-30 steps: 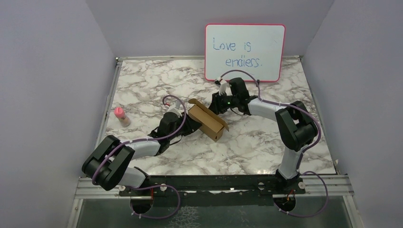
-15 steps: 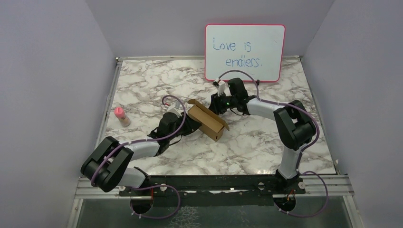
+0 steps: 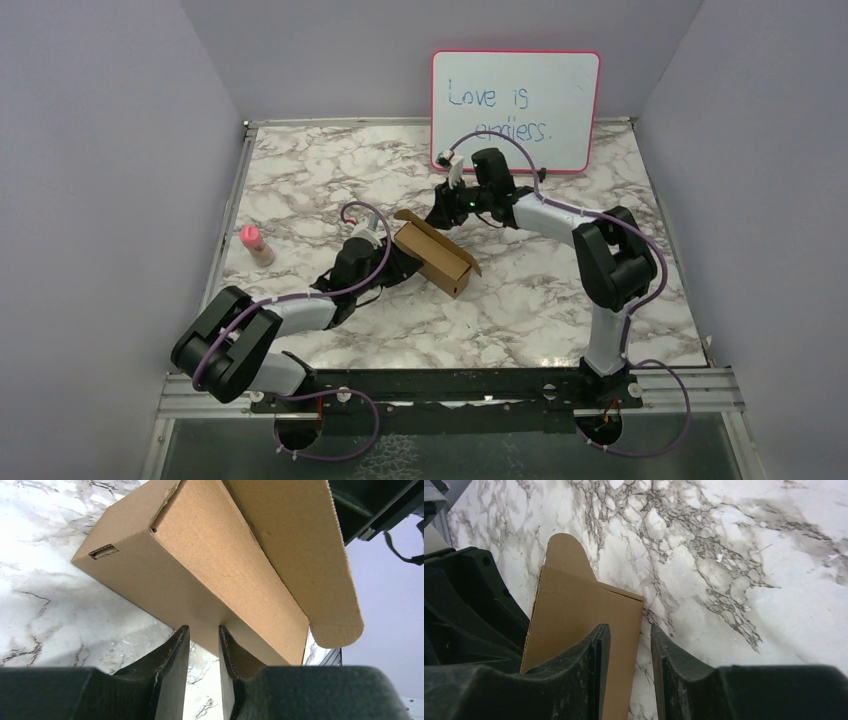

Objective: Fold the paper box

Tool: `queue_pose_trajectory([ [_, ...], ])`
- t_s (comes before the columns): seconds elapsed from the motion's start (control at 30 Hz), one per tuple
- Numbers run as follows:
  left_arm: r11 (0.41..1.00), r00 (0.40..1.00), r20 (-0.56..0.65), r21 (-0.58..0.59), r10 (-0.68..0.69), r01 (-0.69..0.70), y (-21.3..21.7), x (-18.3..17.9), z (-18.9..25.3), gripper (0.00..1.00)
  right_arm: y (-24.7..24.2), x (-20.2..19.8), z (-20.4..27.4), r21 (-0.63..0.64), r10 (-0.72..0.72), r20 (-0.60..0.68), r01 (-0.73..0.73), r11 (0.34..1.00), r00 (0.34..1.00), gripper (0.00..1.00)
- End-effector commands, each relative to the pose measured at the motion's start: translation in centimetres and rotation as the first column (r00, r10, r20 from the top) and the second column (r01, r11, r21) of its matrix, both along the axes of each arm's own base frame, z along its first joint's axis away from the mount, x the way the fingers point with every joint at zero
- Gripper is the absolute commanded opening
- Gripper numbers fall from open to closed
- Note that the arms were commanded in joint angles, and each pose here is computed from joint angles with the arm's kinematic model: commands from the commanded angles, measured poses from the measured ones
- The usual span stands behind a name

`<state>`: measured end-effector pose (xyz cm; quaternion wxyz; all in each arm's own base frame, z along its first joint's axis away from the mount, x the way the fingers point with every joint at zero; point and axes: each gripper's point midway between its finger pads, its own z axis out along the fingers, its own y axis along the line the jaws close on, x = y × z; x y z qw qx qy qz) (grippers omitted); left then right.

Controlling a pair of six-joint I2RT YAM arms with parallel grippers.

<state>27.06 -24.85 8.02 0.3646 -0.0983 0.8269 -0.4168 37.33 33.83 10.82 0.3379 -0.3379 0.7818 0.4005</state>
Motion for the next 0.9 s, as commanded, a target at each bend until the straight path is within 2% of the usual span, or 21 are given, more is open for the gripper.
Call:
queue_pose_trajectory([
  [0.0, 0.999, 0.999, 0.037, -0.018, -0.03, 0.031, -1.1, 0.4, 1.1, 0.29, 1.7, -1.8, -0.7, 0.025, 0.122, -0.032, -0.122, 0.992, 0.992, 0.41],
  [0.23, 0.998, 0.998, 0.051, -0.038, -0.042, 0.044, -2.7, 0.8, 1.7, 0.29, 3.1, -2.2, -1.3, 0.025, 0.201, -0.054, -0.2, 0.98, 0.978, 0.41],
  [0.4, 0.999, 0.998, 0.065, -0.032, -0.018, 0.02, -2.5, 1.1, 1.9, 0.29, 3.2, -1.3, -1.4, 0.002, 0.179, -0.027, -0.179, 0.984, 0.983, 0.41],
  [0.6, 1.0, 0.998, 0.066, -0.028, -0.006, 0.008, -2.1, 0.9, 1.7, 0.32, 2.4, 0.8, -0.7, -0.067, 0.106, 0.043, -0.103, 0.992, 0.993, 0.42],
  [0.7, 0.999, 0.997, 0.078, -0.031, -0.011, 0.013, -1.8, 0.5, 2.1, 0.37, 2.0, 1.9, 0.9, -0.078, 0.052, 0.081, -0.045, 0.996, 0.995, 0.43],
  [0.87, 1.0, 0.995, 0.096, 0.026, -0.008, 0.006, -0.3, 0.0, 2.4, 0.44, -0.1, 3.2, 3.0, -0.133, -0.065, 0.156, 0.086, 0.987, 0.986, 0.52],
])
